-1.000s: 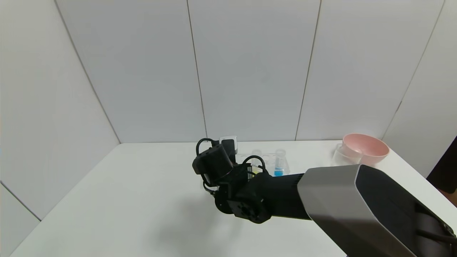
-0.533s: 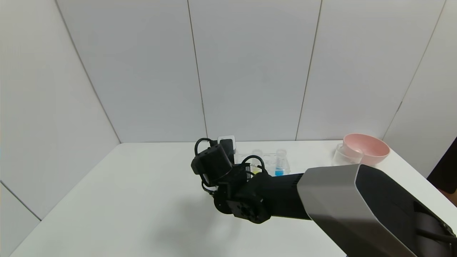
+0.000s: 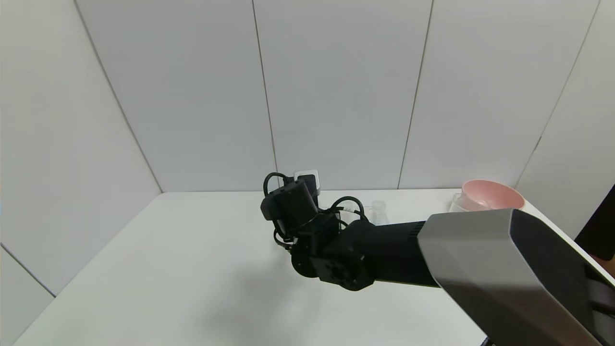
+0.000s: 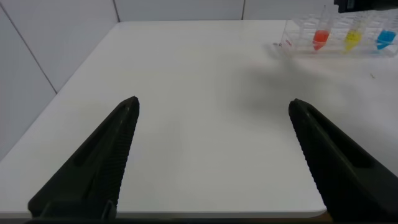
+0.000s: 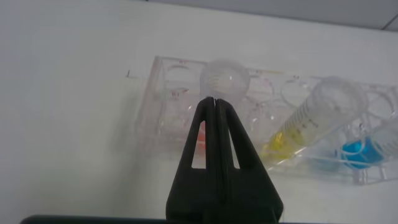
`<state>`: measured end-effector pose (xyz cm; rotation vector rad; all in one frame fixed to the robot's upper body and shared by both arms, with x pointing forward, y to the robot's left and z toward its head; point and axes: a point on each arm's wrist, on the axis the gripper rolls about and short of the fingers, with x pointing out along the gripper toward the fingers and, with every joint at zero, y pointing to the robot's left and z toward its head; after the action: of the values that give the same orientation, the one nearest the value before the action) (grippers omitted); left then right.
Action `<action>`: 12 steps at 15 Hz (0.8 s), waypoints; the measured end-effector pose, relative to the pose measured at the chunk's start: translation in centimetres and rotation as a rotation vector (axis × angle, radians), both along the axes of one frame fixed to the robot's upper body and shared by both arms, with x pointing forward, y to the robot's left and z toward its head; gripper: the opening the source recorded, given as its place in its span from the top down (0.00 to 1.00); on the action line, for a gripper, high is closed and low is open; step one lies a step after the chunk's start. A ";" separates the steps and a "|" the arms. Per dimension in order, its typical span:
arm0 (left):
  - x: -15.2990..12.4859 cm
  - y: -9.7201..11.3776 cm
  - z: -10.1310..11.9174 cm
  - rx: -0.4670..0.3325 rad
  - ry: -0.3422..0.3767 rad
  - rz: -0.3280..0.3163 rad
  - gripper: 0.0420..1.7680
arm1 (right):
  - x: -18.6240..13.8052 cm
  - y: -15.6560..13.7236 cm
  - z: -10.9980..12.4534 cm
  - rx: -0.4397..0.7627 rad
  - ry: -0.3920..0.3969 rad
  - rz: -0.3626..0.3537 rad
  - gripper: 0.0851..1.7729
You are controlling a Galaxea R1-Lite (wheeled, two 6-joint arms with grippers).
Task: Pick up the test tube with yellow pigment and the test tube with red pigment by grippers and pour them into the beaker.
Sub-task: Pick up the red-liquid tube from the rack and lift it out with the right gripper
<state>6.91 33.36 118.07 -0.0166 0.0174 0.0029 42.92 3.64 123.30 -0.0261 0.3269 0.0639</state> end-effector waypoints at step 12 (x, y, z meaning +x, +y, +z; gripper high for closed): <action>0.0 0.0 0.0 0.000 0.000 0.000 0.03 | -4.7 -1.6 4.2 -0.020 0.056 0.110 0.98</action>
<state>6.91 33.36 118.07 -0.0166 0.0174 0.0029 38.24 2.02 127.53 -0.0622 0.3822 0.1702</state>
